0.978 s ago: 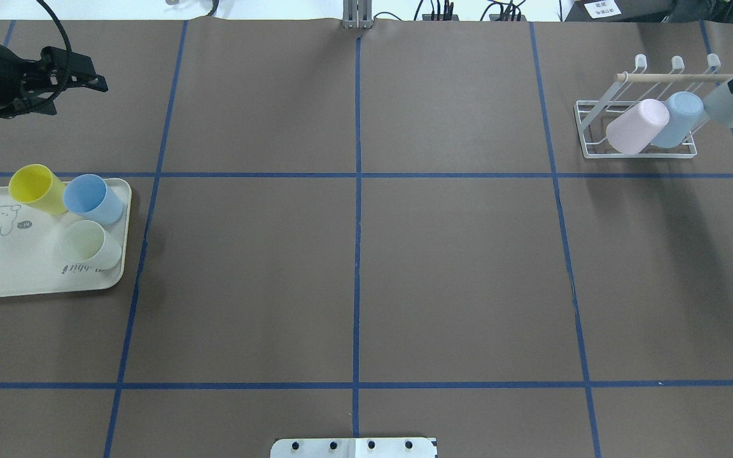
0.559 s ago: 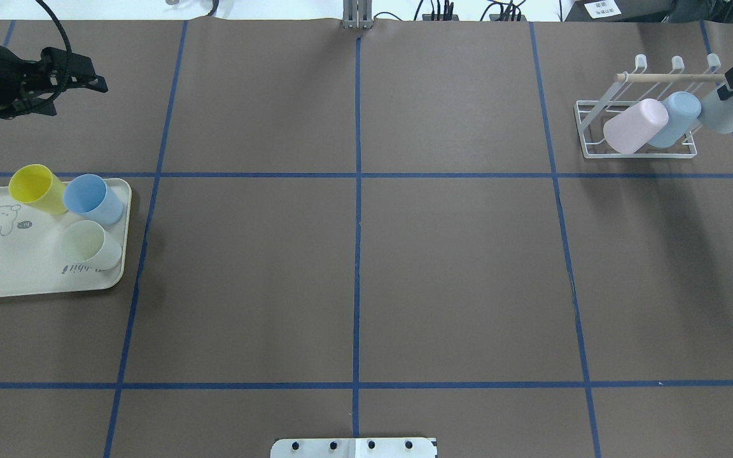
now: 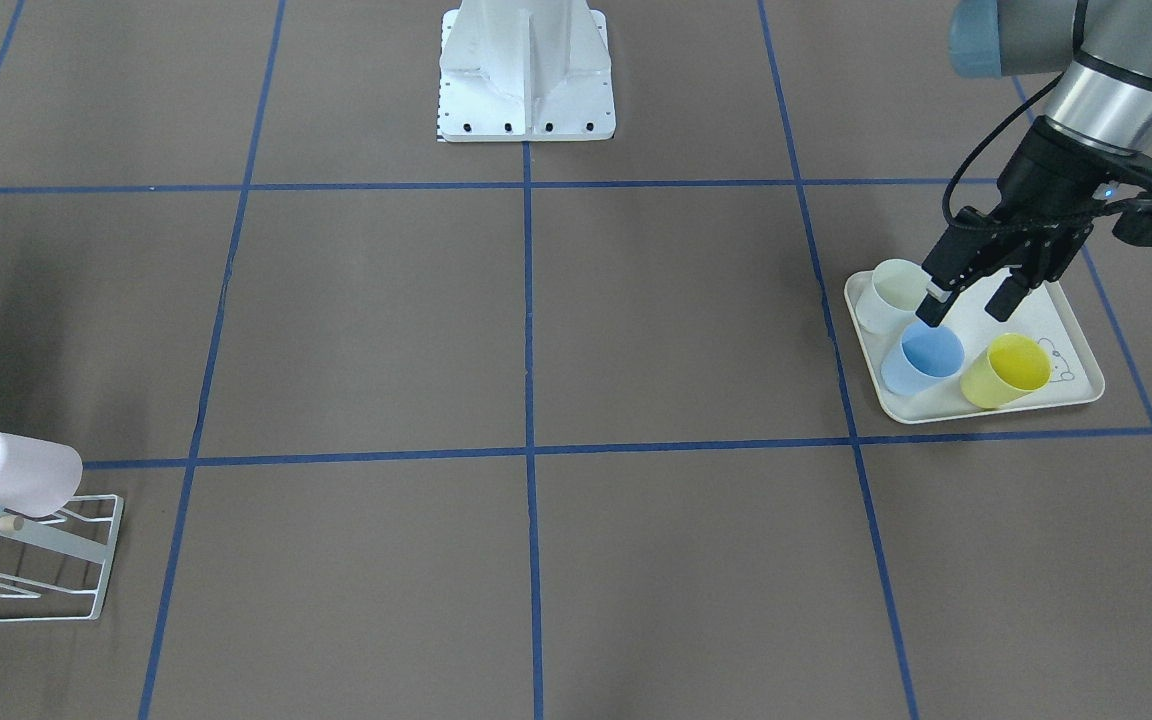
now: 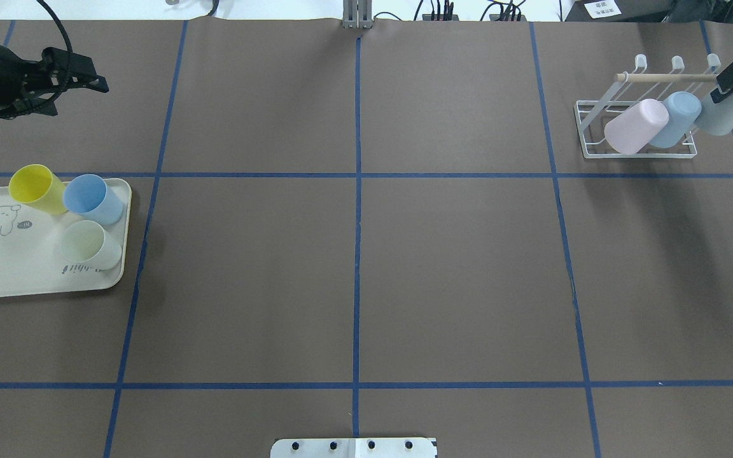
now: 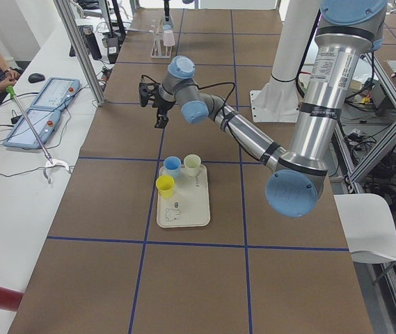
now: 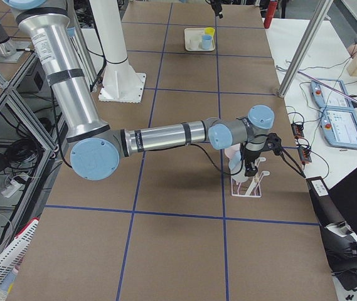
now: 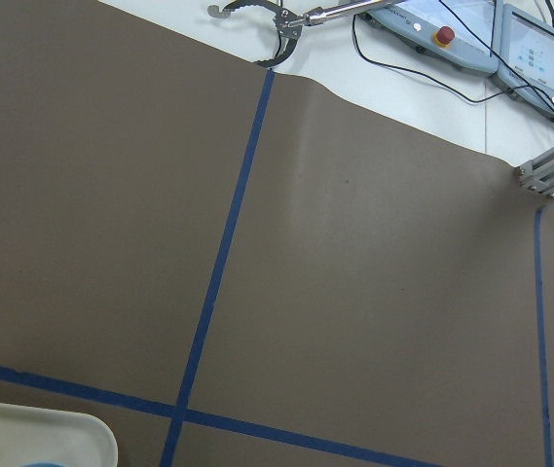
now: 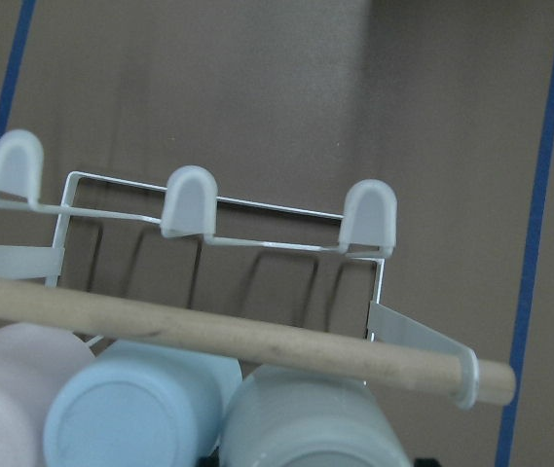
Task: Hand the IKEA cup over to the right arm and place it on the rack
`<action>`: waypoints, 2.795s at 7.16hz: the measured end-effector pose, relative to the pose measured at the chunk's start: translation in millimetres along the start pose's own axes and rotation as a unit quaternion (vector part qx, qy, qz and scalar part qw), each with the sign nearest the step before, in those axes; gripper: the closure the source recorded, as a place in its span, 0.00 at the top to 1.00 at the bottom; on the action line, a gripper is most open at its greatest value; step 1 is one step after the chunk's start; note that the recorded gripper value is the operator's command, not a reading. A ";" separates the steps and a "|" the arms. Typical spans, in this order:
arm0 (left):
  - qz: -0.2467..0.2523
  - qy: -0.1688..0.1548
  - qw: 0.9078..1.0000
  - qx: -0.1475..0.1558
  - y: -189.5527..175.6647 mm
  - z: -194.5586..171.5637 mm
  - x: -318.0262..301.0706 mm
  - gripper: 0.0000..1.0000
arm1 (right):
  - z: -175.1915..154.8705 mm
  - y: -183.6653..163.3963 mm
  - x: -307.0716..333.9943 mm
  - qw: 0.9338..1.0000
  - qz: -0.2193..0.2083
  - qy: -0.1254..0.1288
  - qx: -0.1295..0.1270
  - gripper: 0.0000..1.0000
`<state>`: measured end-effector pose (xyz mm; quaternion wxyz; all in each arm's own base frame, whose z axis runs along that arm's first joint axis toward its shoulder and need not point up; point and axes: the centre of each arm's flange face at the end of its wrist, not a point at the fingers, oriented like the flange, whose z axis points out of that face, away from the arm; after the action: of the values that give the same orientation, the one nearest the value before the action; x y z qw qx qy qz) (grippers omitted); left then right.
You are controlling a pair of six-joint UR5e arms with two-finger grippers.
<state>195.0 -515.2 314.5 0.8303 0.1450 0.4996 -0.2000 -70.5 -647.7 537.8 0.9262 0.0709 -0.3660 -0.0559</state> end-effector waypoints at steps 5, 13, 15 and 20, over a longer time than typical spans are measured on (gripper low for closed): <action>0.066 -0.052 0.996 -0.009 7.1 10.7 -54.9 1.00 | 1.4 -3.4 -10.1 1.000 -0.003 0.002 0.001 0.99; 0.081 -0.161 0.978 -0.102 15.6 87.4 -199.3 0.94 | -39.4 34.3 -43.8 0.998 0.012 -0.048 0.027 0.99; 0.063 -0.159 0.977 -0.126 10.4 99.3 -210.2 0.91 | -40.6 36.2 -46.2 0.998 0.012 -0.055 0.026 0.99; 0.047 -0.169 0.974 -0.142 0.2 126.2 -223.4 0.00 | -40.8 37.5 -47.7 0.998 0.011 -0.063 0.024 0.99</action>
<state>198.5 -528.8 570.7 0.9232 0.0134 0.3683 -0.1092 -75.2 -599.6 482.8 0.9001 0.0852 -0.4253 -0.0415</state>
